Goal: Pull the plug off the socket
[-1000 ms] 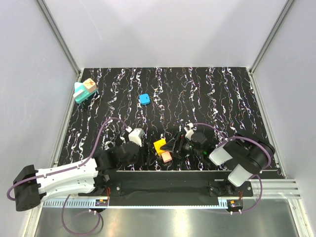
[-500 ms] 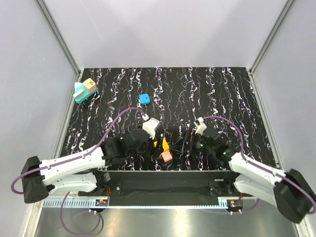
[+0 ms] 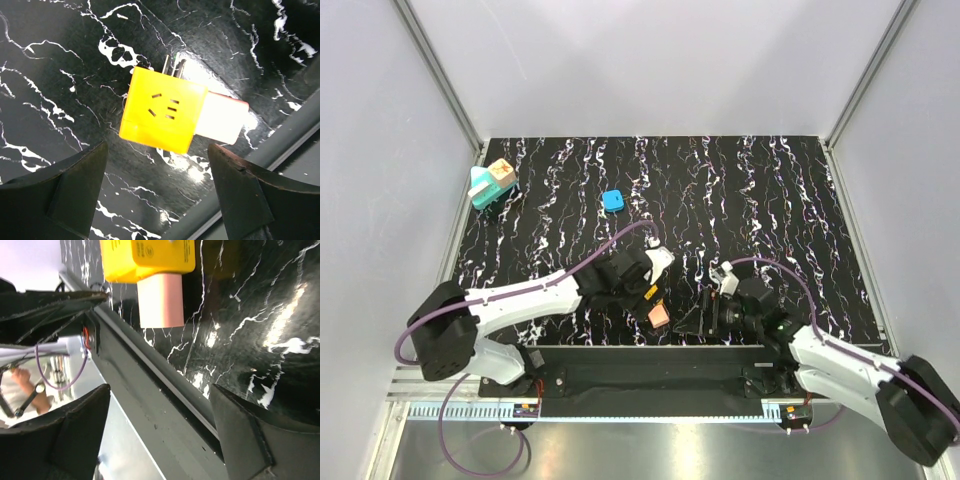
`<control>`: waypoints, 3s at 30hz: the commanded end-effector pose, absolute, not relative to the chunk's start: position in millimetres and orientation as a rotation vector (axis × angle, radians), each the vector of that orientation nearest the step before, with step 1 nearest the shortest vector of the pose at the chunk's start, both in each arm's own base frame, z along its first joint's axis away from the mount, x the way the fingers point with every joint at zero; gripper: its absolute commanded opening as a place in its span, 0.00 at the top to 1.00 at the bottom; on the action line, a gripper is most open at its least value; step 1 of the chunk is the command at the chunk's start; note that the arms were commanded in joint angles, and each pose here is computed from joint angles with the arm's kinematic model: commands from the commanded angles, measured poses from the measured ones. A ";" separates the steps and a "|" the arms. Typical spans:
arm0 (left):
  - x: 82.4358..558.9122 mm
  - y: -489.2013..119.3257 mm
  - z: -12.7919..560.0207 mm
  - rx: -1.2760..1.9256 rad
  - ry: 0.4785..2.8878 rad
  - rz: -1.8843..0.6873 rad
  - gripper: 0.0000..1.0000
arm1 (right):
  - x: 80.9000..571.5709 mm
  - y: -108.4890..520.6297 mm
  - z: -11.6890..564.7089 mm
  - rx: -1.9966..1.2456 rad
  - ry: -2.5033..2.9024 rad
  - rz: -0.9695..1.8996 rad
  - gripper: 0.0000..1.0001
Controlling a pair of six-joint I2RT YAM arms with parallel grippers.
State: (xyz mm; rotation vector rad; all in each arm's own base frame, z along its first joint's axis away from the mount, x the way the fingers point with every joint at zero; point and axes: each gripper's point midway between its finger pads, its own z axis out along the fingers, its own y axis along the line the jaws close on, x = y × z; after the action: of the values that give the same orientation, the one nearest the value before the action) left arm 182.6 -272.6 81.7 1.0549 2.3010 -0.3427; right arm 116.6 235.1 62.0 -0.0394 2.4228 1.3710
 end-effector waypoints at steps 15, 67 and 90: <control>202.1 -306.3 81.9 1.114 2.244 -0.473 0.21 | 135.3 277.0 59.8 -0.162 2.374 1.581 0.37; 186.7 -290.4 28.7 1.087 2.311 -0.413 1.00 | 174.6 270.0 21.3 0.159 2.436 1.557 0.45; 197.5 -281.8 16.9 1.042 2.345 -0.298 1.00 | 154.2 256.6 -7.6 0.250 2.458 1.573 1.00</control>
State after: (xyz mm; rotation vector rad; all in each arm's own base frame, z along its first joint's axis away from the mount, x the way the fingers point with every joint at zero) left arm 208.9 -304.9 54.1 1.0137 2.2120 -0.4142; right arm 165.0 271.2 22.2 0.1486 2.3696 1.6725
